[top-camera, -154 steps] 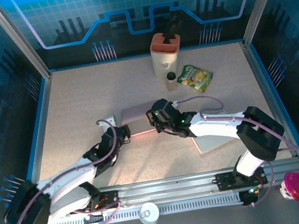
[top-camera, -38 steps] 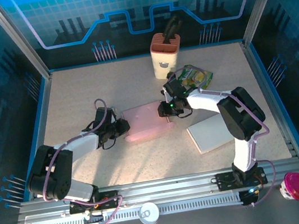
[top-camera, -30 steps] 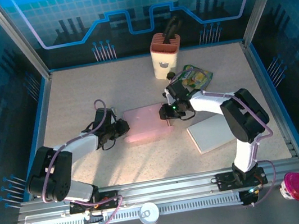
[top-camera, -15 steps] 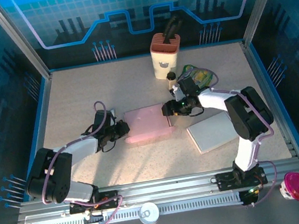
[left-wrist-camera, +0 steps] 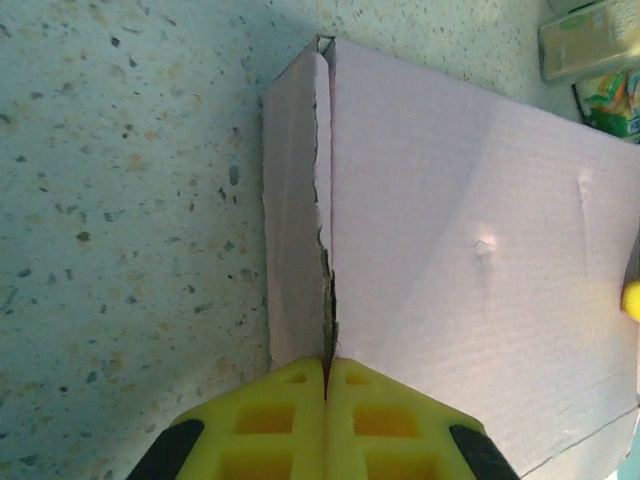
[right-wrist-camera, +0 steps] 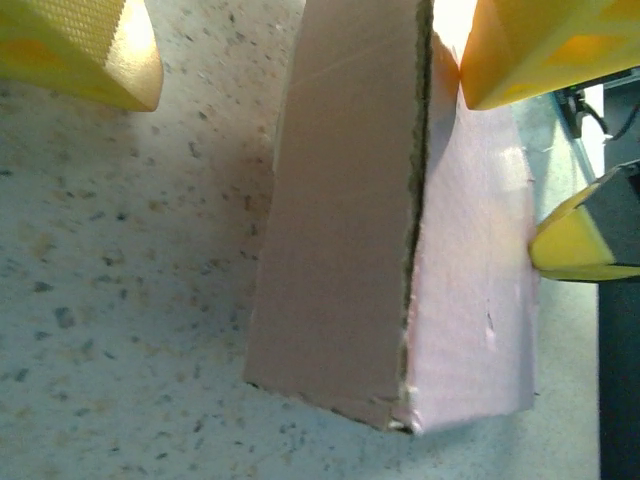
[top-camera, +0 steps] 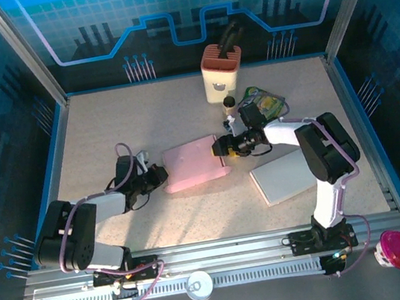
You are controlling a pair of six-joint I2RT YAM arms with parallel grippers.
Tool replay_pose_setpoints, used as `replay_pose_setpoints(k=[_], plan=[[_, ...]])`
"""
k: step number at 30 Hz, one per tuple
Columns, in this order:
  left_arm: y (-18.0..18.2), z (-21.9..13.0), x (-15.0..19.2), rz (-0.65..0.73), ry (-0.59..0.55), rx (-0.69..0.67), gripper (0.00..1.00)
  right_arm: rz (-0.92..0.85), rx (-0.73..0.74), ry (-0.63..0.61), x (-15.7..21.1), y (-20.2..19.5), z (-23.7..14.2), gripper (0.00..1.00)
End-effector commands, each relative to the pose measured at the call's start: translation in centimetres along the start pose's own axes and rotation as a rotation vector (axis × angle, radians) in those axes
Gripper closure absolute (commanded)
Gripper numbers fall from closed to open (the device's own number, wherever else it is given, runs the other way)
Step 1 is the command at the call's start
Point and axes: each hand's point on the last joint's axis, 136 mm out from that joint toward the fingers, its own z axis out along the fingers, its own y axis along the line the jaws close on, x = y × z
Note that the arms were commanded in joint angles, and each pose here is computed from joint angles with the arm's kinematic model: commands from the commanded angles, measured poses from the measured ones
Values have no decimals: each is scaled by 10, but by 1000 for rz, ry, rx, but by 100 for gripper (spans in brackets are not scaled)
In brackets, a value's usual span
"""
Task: Fold the paper box
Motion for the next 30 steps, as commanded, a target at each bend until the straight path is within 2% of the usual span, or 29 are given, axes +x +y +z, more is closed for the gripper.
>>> replay_pose_setpoints(k=[1, 7, 14, 21, 26, 30], plan=[[23, 2, 17, -71, 49, -40, 95, 13, -111, -6, -2, 14, 2, 22], [22, 5, 15, -79, 54, -28, 94, 19, -213, -40, -6, 45, 3, 26], [10, 3, 5, -49, 46, -8, 91, 59, -312, -89, -15, 68, -1, 38], [-12, -9, -9, 35, 20, 16, 78, 140, -358, -112, -18, 73, -7, 52], [-38, -27, -16, 183, -30, 18, 70, 183, -356, -134, -22, 76, -14, 61], [-74, -46, -11, 409, -71, 39, 67, 252, -355, -140, -15, 69, -18, 63]])
